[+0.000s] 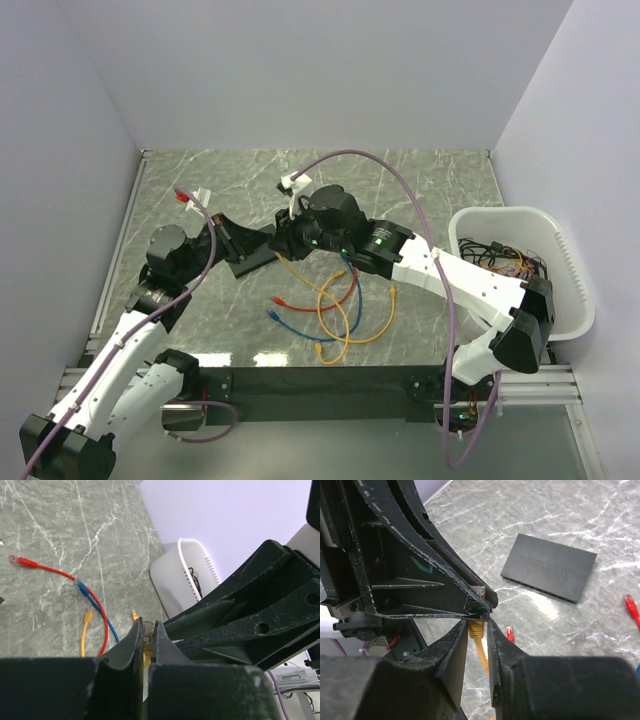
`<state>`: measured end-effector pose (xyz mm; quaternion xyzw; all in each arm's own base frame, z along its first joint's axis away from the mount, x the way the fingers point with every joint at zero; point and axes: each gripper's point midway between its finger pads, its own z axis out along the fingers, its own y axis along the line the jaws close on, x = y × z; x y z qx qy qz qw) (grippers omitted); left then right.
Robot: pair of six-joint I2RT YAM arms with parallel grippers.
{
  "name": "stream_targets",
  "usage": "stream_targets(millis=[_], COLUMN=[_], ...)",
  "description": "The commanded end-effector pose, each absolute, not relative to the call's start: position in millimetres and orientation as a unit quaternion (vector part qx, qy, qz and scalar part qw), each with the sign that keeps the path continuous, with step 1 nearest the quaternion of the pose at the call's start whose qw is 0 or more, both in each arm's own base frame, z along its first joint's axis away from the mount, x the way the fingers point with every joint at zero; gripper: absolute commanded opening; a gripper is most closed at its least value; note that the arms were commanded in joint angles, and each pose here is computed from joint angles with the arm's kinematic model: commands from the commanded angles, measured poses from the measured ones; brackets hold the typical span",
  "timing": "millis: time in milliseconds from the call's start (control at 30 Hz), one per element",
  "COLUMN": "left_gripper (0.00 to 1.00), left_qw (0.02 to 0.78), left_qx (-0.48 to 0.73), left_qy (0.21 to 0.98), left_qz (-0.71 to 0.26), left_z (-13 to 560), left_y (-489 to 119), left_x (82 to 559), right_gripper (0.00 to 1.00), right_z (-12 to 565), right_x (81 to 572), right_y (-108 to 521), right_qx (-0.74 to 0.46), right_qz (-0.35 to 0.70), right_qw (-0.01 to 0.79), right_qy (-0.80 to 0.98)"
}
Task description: Insert the plug into the switch port
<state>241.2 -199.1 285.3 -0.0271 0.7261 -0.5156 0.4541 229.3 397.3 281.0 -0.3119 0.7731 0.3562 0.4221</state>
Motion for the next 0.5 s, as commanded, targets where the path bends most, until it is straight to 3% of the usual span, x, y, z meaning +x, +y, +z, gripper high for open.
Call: stream_targets(millis=[0, 467], left_gripper=[0.01, 0.01], left_qw=[0.457, 0.459], left_qx=[-0.025, -0.03], left_qy=[0.721, 0.724], left_qz=[-0.52, -0.514], left_z=[288.1, 284.3], left_y=[-200.5, -199.2], left_x=[241.7, 244.2], right_gripper=[0.27, 0.3], right_z=[301.6, 290.4], right_x=[235.3, 237.5], right_y=[403.5, 407.7], right_qx=[-0.304, -0.304], right_qz=[0.357, 0.346], right_qw=[0.448, 0.436], right_qy=[0.761, 0.773])
